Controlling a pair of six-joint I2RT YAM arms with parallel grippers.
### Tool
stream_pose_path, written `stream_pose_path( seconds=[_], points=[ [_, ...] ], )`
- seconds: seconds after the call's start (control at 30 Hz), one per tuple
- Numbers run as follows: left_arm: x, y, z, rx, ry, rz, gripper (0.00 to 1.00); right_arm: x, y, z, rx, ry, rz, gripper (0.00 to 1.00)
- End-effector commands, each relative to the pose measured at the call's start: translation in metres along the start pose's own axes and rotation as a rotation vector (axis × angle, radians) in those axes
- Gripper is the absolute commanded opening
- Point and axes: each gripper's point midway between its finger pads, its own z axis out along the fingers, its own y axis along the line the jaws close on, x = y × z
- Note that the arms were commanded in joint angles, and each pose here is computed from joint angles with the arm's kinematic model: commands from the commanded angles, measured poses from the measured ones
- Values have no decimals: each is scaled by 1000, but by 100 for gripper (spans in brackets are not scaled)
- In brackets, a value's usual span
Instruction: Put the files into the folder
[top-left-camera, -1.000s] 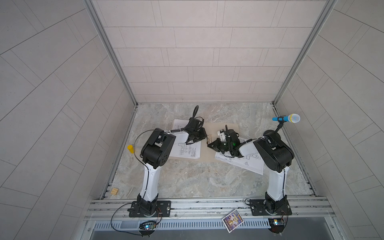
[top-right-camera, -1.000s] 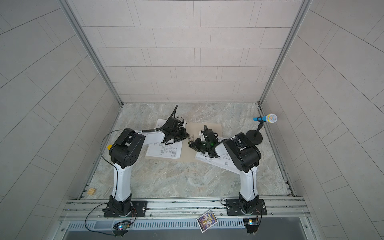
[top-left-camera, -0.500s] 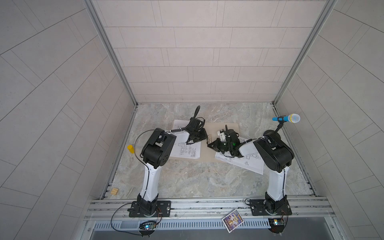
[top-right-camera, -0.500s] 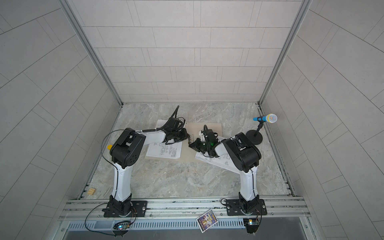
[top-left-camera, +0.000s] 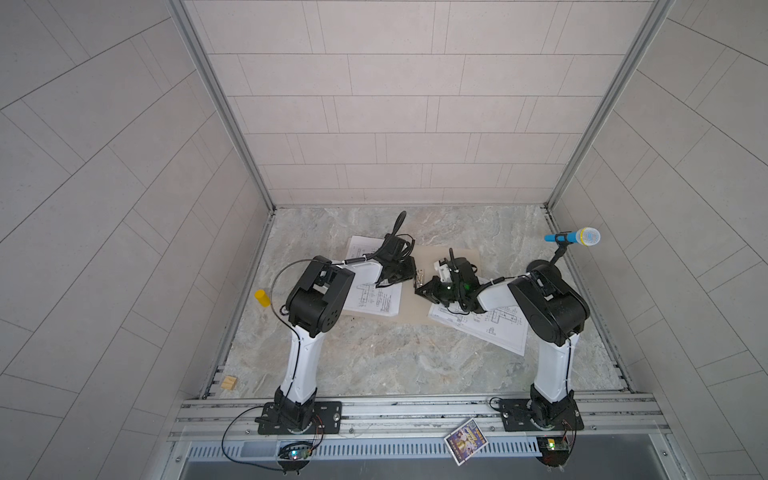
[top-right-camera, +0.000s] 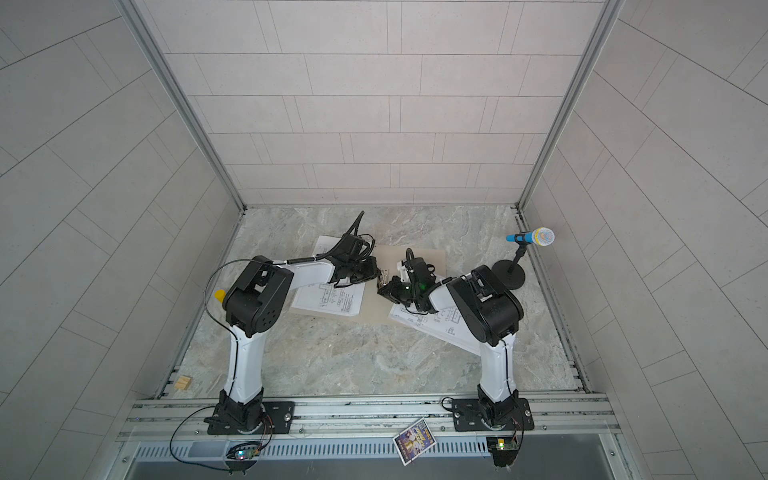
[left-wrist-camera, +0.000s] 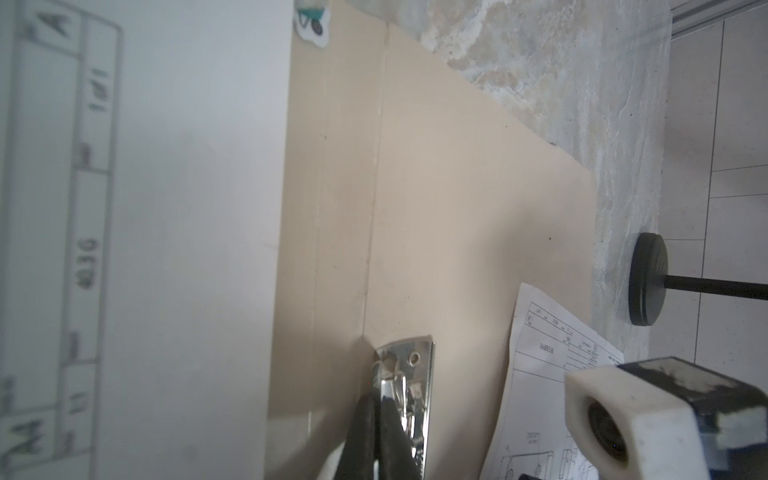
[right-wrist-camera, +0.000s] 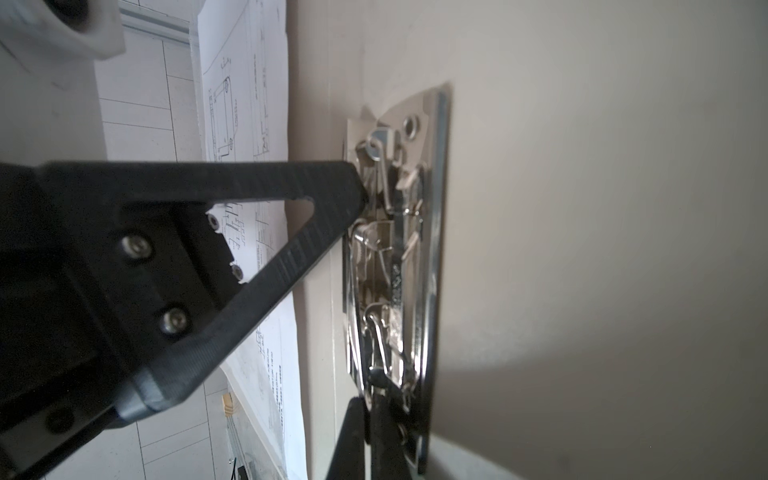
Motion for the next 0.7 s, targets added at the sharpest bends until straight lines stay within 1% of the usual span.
stream_pose_path(
  seconds=[0.0, 0.2, 0.37, 0.43, 0.6, 0.67],
  points=[
    [39, 45, 17, -146, 115, 13, 0, 52, -115, -13, 390, 89, 185, 0],
    [41, 45, 19, -136, 129, 28, 0, 52, -131, -15, 409, 86, 216, 0],
    [44, 45, 22, -122, 139, 32, 0, 57, -149, -26, 483, 95, 226, 0],
    [45, 42, 24, -104, 145, 28, 0, 54, -152, -30, 493, 77, 239, 0],
    [47, 43, 25, -99, 149, 36, 0, 46, -144, -36, 462, 35, 244, 0],
    [48, 45, 24, -103, 151, 43, 0, 41, -135, -37, 427, 21, 242, 0]
  ],
)
